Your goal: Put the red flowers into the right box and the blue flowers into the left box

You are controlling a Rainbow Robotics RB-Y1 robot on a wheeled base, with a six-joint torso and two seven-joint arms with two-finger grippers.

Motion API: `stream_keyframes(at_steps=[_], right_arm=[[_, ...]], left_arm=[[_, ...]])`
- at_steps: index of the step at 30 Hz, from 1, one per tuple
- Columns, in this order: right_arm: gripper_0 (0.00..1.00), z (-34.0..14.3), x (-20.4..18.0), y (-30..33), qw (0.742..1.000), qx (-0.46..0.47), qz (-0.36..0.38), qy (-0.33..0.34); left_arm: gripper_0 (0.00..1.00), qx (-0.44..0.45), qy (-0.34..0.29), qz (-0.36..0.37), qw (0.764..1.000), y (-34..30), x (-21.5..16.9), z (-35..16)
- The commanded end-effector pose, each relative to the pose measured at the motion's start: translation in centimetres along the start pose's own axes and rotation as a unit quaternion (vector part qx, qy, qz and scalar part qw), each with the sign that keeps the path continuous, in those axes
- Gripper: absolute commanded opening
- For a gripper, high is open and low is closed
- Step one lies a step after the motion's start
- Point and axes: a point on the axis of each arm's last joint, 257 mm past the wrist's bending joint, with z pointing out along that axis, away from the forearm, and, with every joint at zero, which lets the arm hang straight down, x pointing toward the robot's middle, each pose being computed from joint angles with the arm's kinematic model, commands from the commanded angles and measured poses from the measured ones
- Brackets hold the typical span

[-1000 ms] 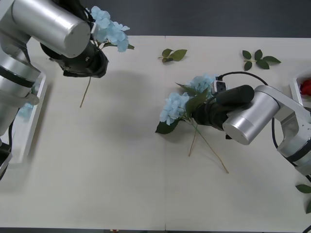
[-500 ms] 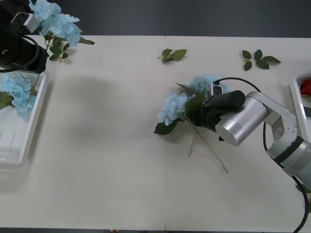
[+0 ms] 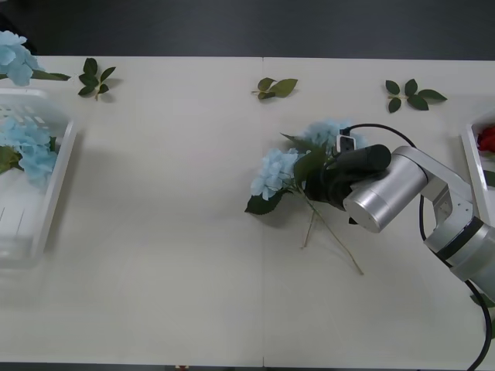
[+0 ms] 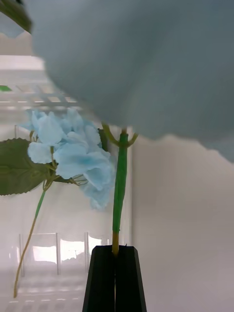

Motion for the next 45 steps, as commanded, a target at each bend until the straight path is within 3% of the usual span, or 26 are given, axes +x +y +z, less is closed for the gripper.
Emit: stream_keyframes(at_steps=[1,9,24,31,32,35,36,37,42,44,45], right_arm=[[0.16,-0.6,-2.1,2.1,1.0,-0.016,-0.012,-0.02],[0.0,-0.6,-2.4,2.0,1.0,-0.017,-0.012,-0.022],[0.0,-2.5,-7.1,-0.7,0.998,-0.023,0.003,-0.058],[0.0,-4.5,-10.1,-4.7,0.997,-0.005,-0.043,-0.066],[0.0,-4.8,-10.4,-5.5,0.996,0.002,-0.056,-0.067],[0.0,-5.0,-10.5,-7.8,0.995,0.023,-0.077,-0.063],[0.0,-5.1,-10.6,-8.1,0.994,0.026,-0.08,-0.063],[0.0,-5.2,-10.6,-8.7,0.994,0.031,-0.089,-0.061],[0.02,-5.1,-10.4,-10.9,0.989,0.056,-0.125,-0.058],[0.23,-5.0,-10.4,-11.6,0.986,0.064,-0.139,-0.06],[0.49,-4.9,-10.4,-12.1,0.984,0.071,-0.154,-0.062]], left_arm=[[0.0,-0.05,-0.024,0.034,0.998,3.4,-0.2,-1.2],[0.0,-0.137,-0.006,0.046,0.989,8.8,2.0,-1.6],[0.0,-0.245,0.016,0.079,0.966,14.5,4.5,1.7],[0.0,-0.261,0.027,0.089,0.961,15.9,5.6,2.6],[0.04,-0.262,0.028,0.091,0.96,16.0,5.5,2.6],[0.72,-0.26,0.028,0.099,0.96,15.8,5.4,2.6],[0.8,-0.259,0.028,0.101,0.96,15.7,5.3,2.6],[0.95,-0.257,0.025,0.105,0.96,15.5,5.1,2.5],[1.0,-0.241,0.012,0.134,0.961,14.1,3.7,2.0],[1.0,-0.226,0.013,0.141,0.964,13.3,3.5,1.7],[1.0,-0.211,0.012,0.15,0.966,12.4,3.2,1.3]])
